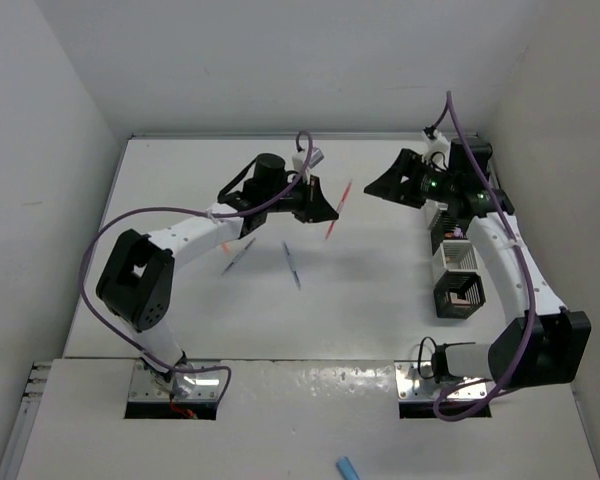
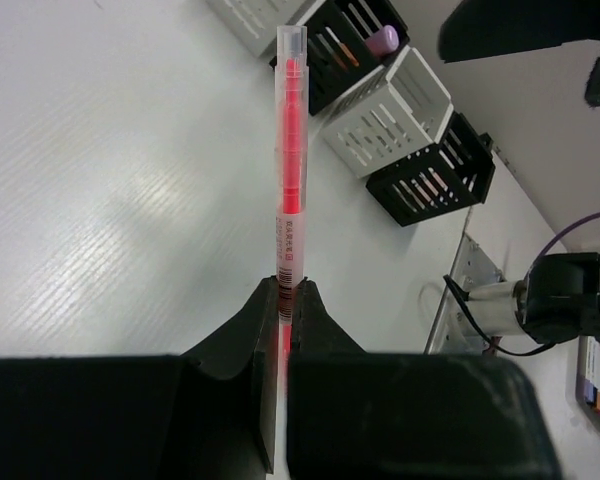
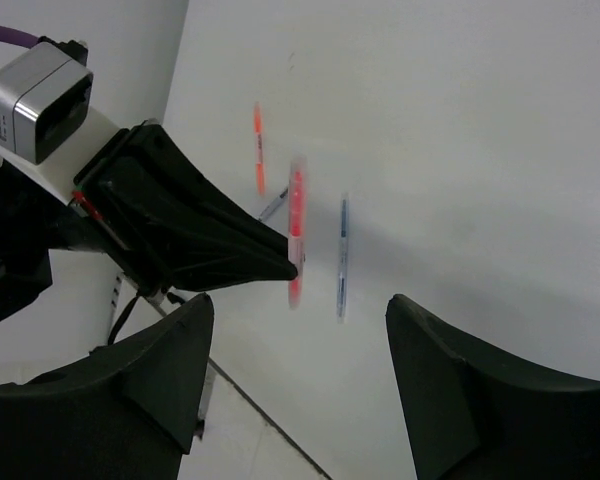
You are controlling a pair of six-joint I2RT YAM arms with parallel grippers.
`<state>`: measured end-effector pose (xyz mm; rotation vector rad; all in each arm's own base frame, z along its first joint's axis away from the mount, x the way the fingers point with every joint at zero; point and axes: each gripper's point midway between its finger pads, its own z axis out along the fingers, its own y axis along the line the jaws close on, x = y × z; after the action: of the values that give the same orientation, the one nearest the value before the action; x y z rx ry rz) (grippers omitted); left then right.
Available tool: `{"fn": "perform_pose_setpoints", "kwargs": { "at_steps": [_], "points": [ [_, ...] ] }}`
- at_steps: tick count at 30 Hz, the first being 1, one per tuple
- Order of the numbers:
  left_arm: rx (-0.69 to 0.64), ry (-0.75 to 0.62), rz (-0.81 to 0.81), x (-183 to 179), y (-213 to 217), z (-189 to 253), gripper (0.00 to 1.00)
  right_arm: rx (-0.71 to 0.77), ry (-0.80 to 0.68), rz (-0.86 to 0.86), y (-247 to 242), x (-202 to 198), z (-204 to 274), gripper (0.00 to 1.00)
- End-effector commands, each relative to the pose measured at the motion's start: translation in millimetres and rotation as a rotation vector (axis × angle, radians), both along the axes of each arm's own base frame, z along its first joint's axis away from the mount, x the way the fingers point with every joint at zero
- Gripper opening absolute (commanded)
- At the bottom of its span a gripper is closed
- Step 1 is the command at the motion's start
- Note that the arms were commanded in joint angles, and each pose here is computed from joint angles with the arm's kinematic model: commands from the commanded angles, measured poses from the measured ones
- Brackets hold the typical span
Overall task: Sort the stationery into containers
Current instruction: Place the pen in the storage box.
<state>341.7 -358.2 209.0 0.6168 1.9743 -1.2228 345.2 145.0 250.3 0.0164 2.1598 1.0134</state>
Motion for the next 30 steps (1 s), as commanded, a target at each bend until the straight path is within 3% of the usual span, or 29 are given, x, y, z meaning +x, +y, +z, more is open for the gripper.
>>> {"fn": "perform_pose_setpoints", "kwargs": {
  "at_steps": [1,9,11,16,20,23,25,26,27,29,30],
  "points": [
    [-0.059,-0.075,-0.078,-15,-19,29,0.0,0.019,-0.049,0.046,12,6,14,0.69],
    [-0.074,-0.115,-0.147,-39,-38,43,0.0,0.041,0.023,0.026,16,20,-4,0.69],
    [-0.076,-0.117,-0.16,-42,-43,45,0.0,0.055,0.02,0.022,17,24,-3,0.63],
    [-0.086,-0.128,-0.167,-41,-51,53,0.0,0.057,0.03,0.022,17,25,-6,0.35],
    [-0.086,-0.123,-0.172,-39,-53,53,0.0,0.05,0.038,0.034,18,20,-11,0.26],
    [-0.083,-0.111,-0.176,-38,-56,50,0.0,0.031,0.028,0.047,19,17,-12,0.06],
    [-0.083,-0.107,-0.173,-37,-57,48,0.01,0.012,0.022,0.05,18,16,-14,0.0],
    [-0.078,-0.104,-0.168,-36,-57,47,0.07,0.007,0.018,0.052,19,15,-13,0.0],
    [-0.074,-0.105,-0.164,-35,-56,46,0.31,-0.005,0.013,0.048,16,15,-14,0.0],
    [-0.055,-0.098,-0.131,-28,-52,45,0.67,-0.027,-0.007,0.041,14,17,-9,0.0],
    [-0.039,-0.099,-0.112,-25,-49,44,0.98,-0.049,-0.015,0.041,12,18,-9,0.0]
  ]
}}
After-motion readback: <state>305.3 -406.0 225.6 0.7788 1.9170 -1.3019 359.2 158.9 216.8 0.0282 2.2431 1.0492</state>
